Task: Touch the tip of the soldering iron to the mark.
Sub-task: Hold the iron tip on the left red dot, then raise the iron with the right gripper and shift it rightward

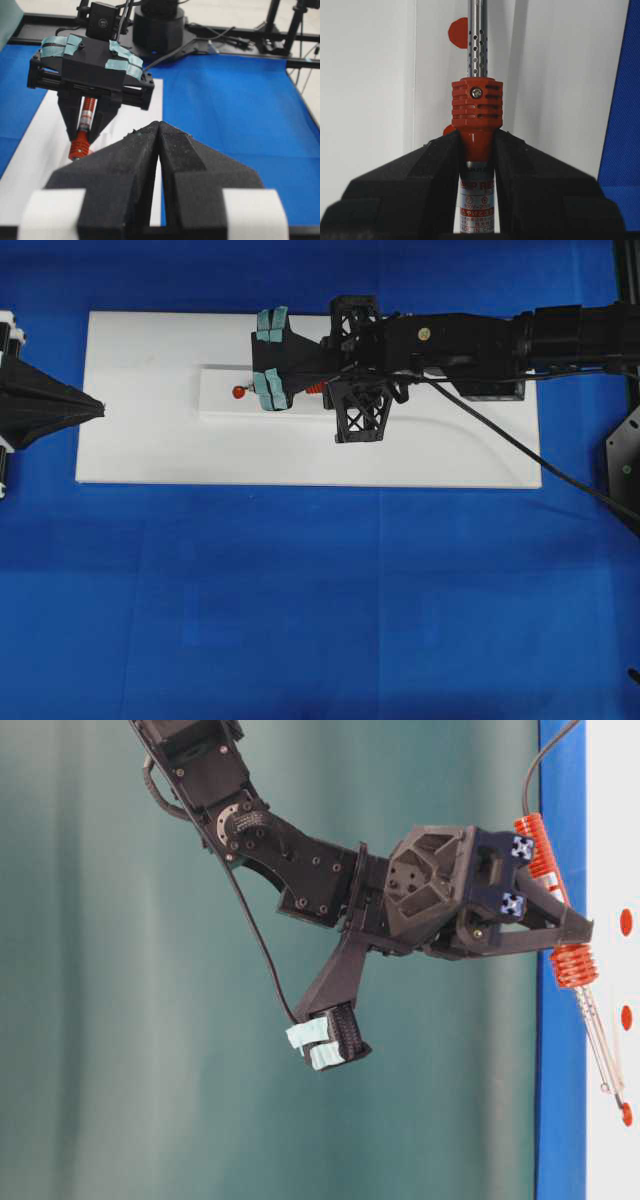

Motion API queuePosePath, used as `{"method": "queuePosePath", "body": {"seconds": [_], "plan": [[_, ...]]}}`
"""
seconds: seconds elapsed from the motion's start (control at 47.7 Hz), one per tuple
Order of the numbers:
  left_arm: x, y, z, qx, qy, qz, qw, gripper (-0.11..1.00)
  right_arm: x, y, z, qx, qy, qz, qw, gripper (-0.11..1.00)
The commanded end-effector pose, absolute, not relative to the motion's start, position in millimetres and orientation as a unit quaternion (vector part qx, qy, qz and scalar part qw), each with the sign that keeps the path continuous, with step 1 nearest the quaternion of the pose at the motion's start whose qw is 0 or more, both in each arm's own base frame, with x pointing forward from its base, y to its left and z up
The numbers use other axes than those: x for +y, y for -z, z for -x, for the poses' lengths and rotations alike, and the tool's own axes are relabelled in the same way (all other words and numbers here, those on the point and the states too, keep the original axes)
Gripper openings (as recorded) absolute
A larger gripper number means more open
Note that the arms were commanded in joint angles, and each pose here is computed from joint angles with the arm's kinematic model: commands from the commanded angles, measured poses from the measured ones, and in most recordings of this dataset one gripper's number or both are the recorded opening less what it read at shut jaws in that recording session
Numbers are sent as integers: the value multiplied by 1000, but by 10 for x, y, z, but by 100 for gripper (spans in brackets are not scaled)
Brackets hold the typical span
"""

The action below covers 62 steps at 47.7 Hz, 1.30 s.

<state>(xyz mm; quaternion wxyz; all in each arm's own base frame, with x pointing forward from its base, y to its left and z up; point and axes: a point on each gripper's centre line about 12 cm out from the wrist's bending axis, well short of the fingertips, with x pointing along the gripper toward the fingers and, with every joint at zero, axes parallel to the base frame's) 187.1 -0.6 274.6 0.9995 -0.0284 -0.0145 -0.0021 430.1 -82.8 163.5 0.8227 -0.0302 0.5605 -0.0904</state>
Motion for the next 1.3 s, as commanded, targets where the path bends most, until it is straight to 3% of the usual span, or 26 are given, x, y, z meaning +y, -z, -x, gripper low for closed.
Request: {"method": "queuePosePath", "body": {"seconds": [0.0,0.335,0.859,1.278], "plan": [[-10,-2783,-1883,-20,3,28,999,0,-819,-1761,-4331,546,91,32,832,6],[-10,-2779,-1880,-20,3,28,999,0,-822,-1949,-4315,535,94,33,839,6],[-10,-2804,-1873,-24,3,28,999,0,-884,-2966,-4131,499,129,55,855,6],[-9,-2787,-1871,-21,3,28,999,0,-876,-2953,-4071,505,129,54,852,6]]}}
